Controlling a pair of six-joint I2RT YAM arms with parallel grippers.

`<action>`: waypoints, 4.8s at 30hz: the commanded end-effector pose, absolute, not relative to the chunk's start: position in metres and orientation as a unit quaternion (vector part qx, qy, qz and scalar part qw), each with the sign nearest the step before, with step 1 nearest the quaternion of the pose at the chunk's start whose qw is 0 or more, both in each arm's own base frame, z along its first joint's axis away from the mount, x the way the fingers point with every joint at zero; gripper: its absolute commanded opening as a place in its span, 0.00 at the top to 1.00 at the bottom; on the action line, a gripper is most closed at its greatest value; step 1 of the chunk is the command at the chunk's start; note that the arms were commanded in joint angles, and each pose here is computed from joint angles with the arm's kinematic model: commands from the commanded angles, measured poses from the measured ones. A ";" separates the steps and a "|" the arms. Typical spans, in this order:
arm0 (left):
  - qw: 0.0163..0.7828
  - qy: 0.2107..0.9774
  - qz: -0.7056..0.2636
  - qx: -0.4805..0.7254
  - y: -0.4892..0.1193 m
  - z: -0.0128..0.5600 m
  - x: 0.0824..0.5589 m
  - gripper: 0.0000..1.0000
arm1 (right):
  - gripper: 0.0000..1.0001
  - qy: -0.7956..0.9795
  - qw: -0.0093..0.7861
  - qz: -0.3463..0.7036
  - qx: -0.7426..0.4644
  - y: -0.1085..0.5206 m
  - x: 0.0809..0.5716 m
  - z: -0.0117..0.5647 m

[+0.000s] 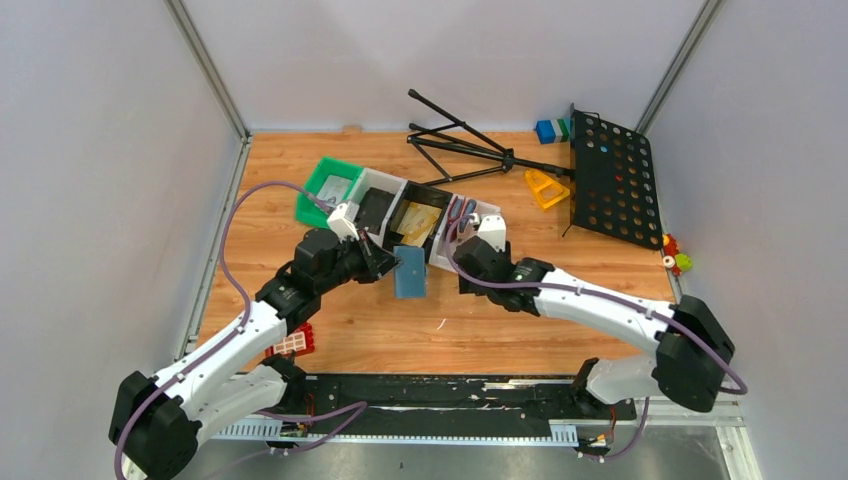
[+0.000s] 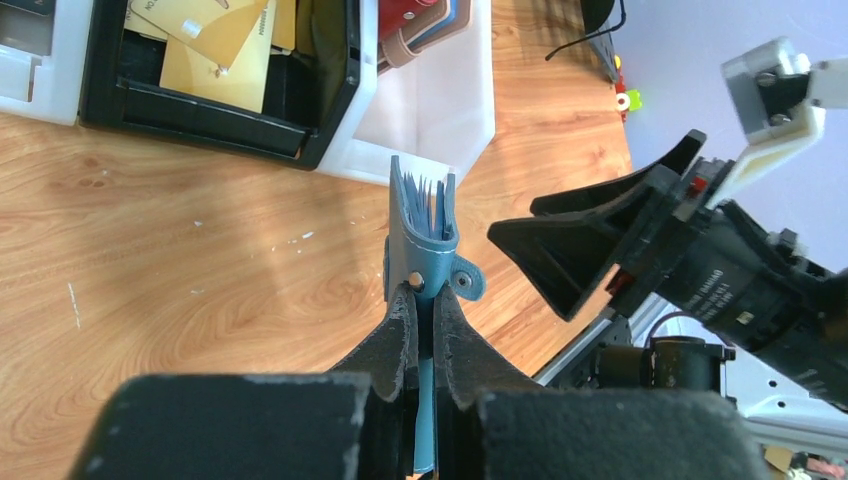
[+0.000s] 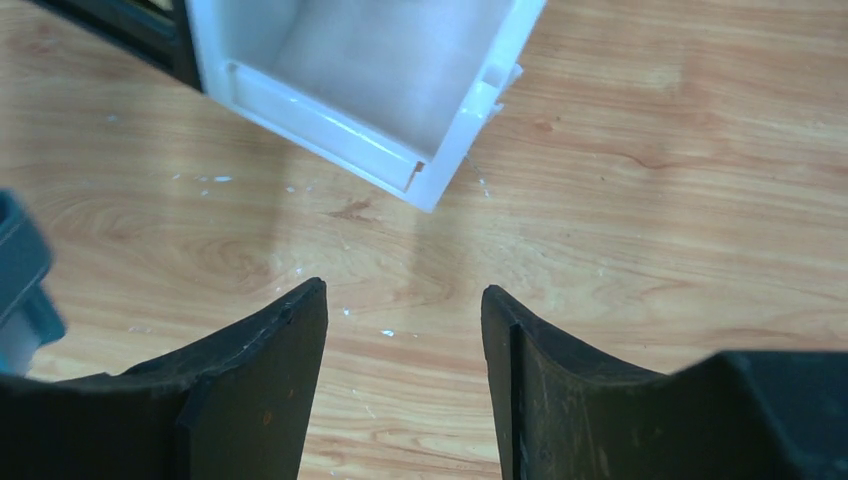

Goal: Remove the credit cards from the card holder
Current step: Open the card holder.

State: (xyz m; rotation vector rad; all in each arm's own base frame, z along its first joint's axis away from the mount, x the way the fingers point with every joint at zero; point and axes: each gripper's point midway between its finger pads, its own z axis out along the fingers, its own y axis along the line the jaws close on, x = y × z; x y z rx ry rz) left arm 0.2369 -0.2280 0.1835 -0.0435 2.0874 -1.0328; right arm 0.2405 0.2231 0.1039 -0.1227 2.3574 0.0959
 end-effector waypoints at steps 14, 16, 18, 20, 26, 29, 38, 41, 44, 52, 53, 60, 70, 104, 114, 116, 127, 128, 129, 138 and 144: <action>0.397 0.801 -0.447 -0.011 -0.240 0.203 0.236 1.00 | 0.36 0.826 0.421 0.328 -0.181 0.330 0.226 0.194; 0.396 0.801 -0.449 -0.010 -0.240 0.203 0.235 1.00 | 0.40 0.841 0.408 0.310 -0.173 0.332 0.231 0.186; 0.395 0.802 -0.448 -0.011 -0.240 0.202 0.235 1.00 | 0.47 0.853 0.399 0.290 -0.170 0.331 0.235 0.178; 0.394 0.803 -0.446 -0.011 -0.239 0.201 0.234 1.00 | 0.60 0.864 0.391 0.271 -0.166 0.327 0.237 0.169; 0.390 0.805 -0.446 -0.012 -0.239 0.195 0.233 1.00 | 0.93 0.864 0.380 0.280 -0.174 0.324 0.228 0.161; 0.382 0.811 -0.442 -0.012 -0.239 0.187 0.232 1.00 | 0.97 0.865 0.379 0.283 -0.166 0.317 0.223 0.159; 0.335 0.831 -0.443 0.001 -0.239 0.144 0.211 1.00 | 1.00 0.878 0.329 0.314 -0.149 0.305 0.192 0.133; 0.332 0.835 -0.438 0.008 -0.238 0.136 0.205 0.97 | 1.00 0.885 0.298 0.326 -0.150 0.305 0.180 0.121; 0.330 0.846 -0.419 0.013 -0.233 0.120 0.203 0.89 | 1.00 0.890 0.287 0.324 -0.140 0.302 0.176 0.115; 0.300 0.870 -0.389 0.044 -0.230 0.085 0.191 0.70 | 1.00 0.895 0.268 0.330 -0.137 0.301 0.168 0.105; 0.299 0.872 -0.385 0.045 -0.229 0.084 0.190 0.68 | 1.00 0.894 0.268 0.330 -0.137 0.300 0.168 0.105; 0.312 0.872 -0.370 0.072 -0.220 0.091 0.182 0.32 | 1.00 0.891 0.273 0.334 -0.142 0.301 0.168 0.110; 0.289 0.863 -0.396 0.119 -0.241 0.103 0.154 0.14 | 1.00 0.874 0.274 0.373 -0.150 0.311 0.163 0.135; 0.205 0.920 -0.306 0.134 -0.249 0.064 0.151 0.44 | 1.00 0.861 0.272 0.396 -0.164 0.322 0.162 0.147; 0.203 0.905 -0.359 0.106 -0.248 0.075 0.153 0.51 | 1.00 0.872 0.277 0.371 -0.157 0.313 0.165 0.138; 0.207 0.904 -0.360 0.100 -0.245 0.078 0.154 0.52 | 1.00 0.874 0.279 0.365 -0.157 0.311 0.166 0.137; 0.225 0.915 -0.329 0.057 -0.218 0.074 0.170 0.77 | 1.00 0.880 0.295 0.341 -0.153 0.298 0.172 0.138; 0.225 0.917 -0.325 0.054 -0.217 0.072 0.170 0.79 | 1.00 0.880 0.297 0.339 -0.152 0.297 0.173 0.138; 0.224 0.919 -0.321 0.050 -0.215 0.070 0.171 0.82 | 1.00 0.880 0.297 0.339 -0.151 0.296 0.173 0.138; 0.217 0.929 -0.297 0.035 -0.204 0.059 0.172 0.91 | 1.00 0.880 0.305 0.332 -0.147 0.294 0.180 0.141; 0.209 0.935 -0.285 0.029 -0.199 0.048 0.169 0.99 | 0.86 0.901 0.288 0.299 -0.129 0.283 0.182 0.124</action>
